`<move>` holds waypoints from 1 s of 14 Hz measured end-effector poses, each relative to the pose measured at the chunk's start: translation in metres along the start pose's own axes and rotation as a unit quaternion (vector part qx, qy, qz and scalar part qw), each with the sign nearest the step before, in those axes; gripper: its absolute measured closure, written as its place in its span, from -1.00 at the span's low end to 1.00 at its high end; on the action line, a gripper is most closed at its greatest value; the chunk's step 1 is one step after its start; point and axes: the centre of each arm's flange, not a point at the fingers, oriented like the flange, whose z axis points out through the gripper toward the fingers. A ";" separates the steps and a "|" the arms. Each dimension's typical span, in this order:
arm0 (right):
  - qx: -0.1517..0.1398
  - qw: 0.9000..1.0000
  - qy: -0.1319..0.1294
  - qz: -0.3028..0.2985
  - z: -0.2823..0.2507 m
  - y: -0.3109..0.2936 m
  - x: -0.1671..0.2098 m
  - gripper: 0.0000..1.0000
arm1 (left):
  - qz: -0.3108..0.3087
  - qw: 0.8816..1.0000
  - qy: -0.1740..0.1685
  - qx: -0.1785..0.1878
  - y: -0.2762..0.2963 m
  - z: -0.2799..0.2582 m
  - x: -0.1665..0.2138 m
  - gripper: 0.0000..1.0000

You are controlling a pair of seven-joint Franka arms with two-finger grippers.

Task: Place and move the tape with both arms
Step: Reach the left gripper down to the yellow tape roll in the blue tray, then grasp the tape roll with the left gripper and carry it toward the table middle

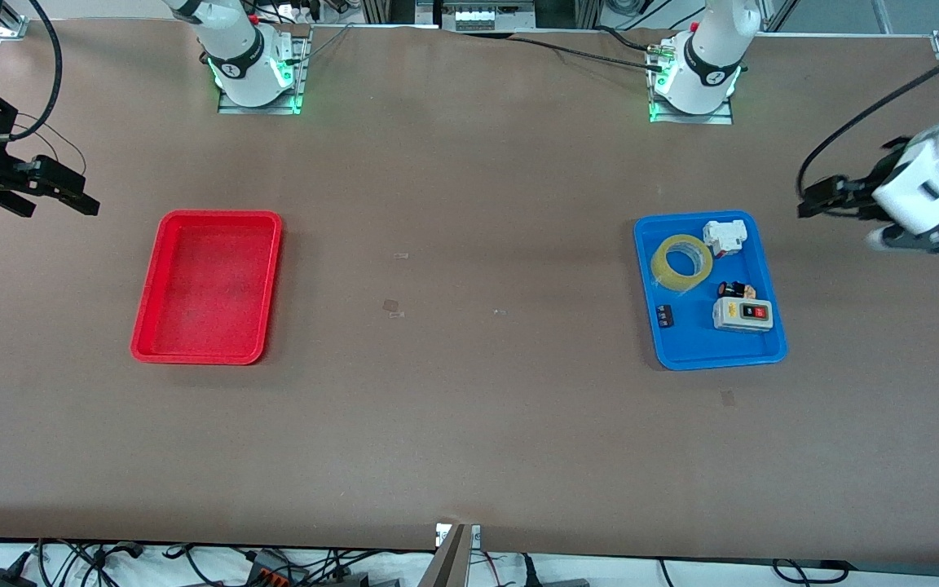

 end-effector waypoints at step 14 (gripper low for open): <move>0.001 1.000 -0.024 -0.004 0.005 -0.004 -0.004 -1.00 | 0.042 0.998 -0.049 -0.010 0.045 0.270 0.009 -0.83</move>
